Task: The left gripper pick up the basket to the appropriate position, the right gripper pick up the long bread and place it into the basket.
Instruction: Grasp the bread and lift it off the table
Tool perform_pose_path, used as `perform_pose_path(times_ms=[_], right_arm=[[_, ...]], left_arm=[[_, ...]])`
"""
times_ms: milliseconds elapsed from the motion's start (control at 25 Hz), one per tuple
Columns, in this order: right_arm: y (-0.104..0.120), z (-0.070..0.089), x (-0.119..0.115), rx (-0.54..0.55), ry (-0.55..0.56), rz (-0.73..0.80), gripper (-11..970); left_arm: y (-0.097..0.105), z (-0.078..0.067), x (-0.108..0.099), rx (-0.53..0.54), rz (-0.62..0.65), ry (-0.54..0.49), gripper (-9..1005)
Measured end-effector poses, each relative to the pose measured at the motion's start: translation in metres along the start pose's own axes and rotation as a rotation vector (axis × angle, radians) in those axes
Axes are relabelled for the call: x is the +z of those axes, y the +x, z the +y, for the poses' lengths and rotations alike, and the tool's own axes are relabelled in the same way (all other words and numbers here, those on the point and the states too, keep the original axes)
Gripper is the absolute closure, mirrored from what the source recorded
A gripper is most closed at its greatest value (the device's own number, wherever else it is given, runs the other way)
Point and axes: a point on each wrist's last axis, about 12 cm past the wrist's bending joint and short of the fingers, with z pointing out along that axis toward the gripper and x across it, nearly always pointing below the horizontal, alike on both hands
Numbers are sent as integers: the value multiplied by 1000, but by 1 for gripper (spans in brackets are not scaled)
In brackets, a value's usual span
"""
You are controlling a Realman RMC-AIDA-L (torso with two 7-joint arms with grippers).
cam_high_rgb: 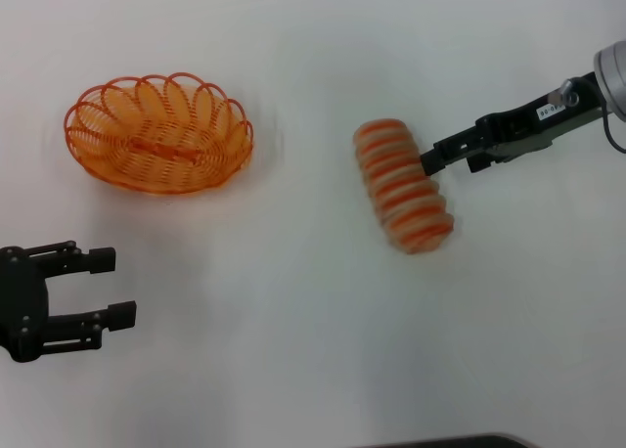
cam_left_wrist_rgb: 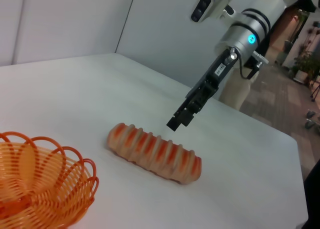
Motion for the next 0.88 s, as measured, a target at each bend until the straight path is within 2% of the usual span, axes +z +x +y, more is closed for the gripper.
perform_pose_path(times_ms=[360,680,880], right_arm=[[-17,14,0,-10,24,27,99],[-32,29,11,-19,134,78,101],[-42,42,18,-39,161,93,102]], left_arm=[[0,0,1,15,4,2,230],[0,1,2,20,12,6,230],[1,1,2,24,14,-2,230]])
